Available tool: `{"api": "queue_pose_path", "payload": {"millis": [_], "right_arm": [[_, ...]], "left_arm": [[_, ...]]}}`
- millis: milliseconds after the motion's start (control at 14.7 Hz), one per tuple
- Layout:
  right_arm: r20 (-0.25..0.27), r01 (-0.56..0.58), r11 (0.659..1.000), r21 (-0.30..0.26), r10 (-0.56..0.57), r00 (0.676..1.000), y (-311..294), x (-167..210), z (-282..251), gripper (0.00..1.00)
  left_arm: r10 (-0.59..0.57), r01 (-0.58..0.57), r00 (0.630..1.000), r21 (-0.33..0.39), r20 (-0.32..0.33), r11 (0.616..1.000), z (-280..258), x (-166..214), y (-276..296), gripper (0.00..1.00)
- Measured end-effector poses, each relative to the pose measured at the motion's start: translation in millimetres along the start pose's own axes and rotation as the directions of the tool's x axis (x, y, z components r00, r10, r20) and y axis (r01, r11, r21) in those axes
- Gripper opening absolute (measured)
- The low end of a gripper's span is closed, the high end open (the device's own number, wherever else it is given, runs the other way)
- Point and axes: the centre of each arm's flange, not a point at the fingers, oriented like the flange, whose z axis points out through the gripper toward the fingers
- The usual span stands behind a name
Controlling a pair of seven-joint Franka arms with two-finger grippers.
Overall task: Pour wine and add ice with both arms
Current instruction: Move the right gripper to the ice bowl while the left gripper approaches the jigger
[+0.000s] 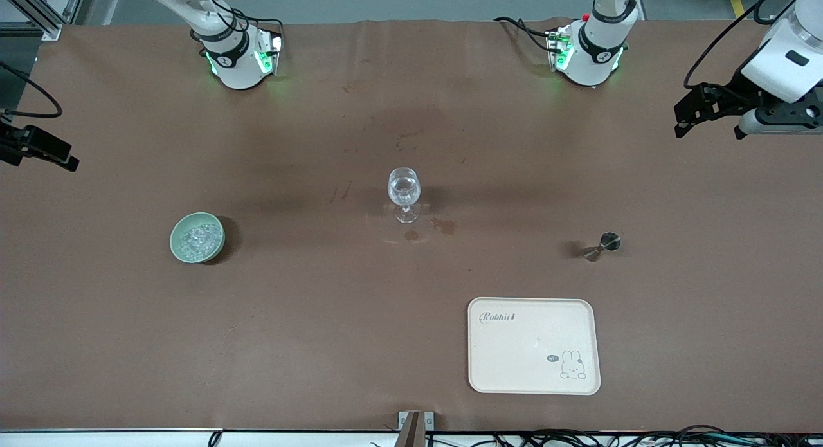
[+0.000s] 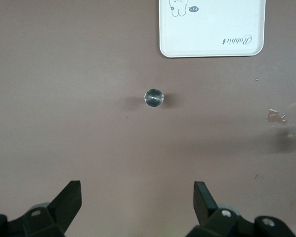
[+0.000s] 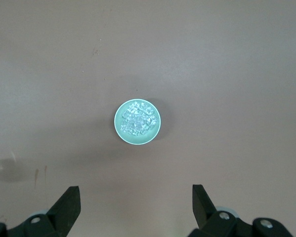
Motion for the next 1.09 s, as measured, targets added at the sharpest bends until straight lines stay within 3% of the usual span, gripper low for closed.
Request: {"api": "queue_pose_path", "payload": {"millis": [340,543,747,951,1087], "right_arm": [[0.000,0.000,1.000,0.000,0.000,1.000,0.0,0.0,0.1,1.00],[0.001,0.000,1.000,0.000,0.000,1.000,0.0,0.0,0.3,1.00],[0.007,0.000,1.000,0.000,0.000,1.000,0.0,-0.6,2.4,1.00],[0.035,0.000,1.000,0.000,0.000,0.999,1.0,-7.9,24.8,1.00],[0.028,0.000,1.000,0.002,0.000,1.000,1.4,-11.6,52.1,1.00]], "left_arm": [[-0.008,0.008,1.000,-0.001,0.000,1.000,0.5,4.9,-10.1,1.00],[-0.060,0.060,0.998,-0.006,0.011,0.998,12.5,35.2,-39.8,1.00],[-0.157,0.163,0.981,-0.049,0.117,0.985,78.7,70.0,-94.5,1.00],[-0.313,0.358,0.912,-0.142,0.266,0.923,166.4,85.1,-156.1,1.00],[-0.435,0.513,0.822,-0.146,0.368,0.846,218.7,89.2,-174.9,1.00]]}}
